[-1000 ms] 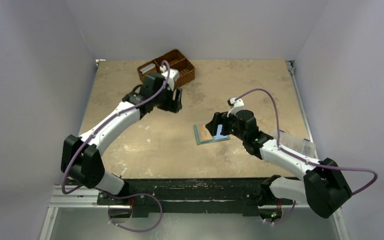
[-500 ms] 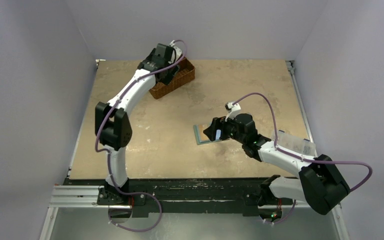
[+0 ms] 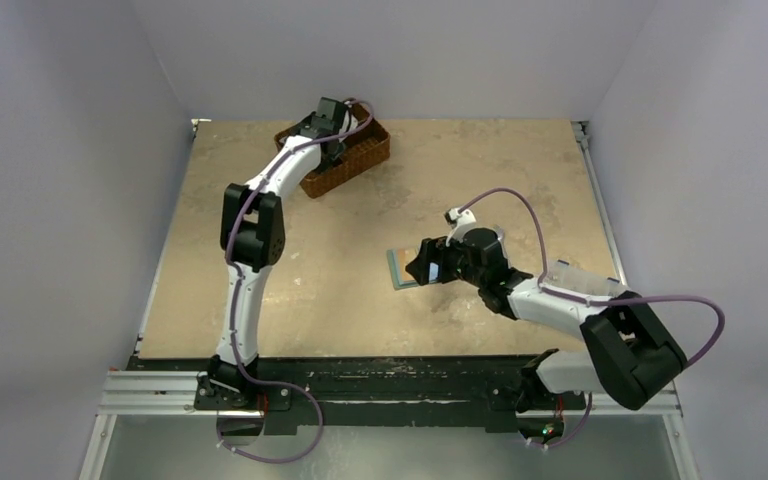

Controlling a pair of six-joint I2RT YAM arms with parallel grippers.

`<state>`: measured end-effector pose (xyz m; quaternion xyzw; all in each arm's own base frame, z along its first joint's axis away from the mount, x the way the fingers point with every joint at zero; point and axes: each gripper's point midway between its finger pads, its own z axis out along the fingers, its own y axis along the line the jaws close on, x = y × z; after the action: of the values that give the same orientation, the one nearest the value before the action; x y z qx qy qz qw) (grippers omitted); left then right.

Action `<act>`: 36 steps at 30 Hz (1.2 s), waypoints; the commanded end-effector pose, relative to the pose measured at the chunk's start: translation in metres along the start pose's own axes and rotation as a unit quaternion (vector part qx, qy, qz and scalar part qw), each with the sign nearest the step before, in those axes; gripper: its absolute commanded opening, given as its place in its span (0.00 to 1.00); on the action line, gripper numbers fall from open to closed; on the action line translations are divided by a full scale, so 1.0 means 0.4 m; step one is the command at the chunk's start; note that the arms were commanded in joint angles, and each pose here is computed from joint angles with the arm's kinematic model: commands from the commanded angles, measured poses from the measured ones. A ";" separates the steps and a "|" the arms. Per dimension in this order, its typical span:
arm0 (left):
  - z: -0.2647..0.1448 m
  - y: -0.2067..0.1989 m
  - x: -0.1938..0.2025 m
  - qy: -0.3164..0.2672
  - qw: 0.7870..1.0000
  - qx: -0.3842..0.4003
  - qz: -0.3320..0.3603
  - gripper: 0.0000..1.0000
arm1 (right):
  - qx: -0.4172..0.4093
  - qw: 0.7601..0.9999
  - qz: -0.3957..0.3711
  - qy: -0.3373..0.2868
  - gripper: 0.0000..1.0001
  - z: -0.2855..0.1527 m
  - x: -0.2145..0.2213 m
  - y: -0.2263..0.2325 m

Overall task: Put the credit cards into the card holder
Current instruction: Pick up the credit card from the storage box.

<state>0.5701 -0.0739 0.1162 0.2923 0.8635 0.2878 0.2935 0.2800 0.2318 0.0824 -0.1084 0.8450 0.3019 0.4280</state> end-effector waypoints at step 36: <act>0.170 0.078 -0.042 -0.071 0.995 -0.069 -0.027 0.58 | 0.006 1.000 0.003 0.011 0.87 0.044 0.005 -0.029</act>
<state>0.6284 -0.0503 0.0944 0.2779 0.8344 0.3081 0.3629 0.2820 0.2237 0.0473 -0.0981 0.8712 0.2796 0.3913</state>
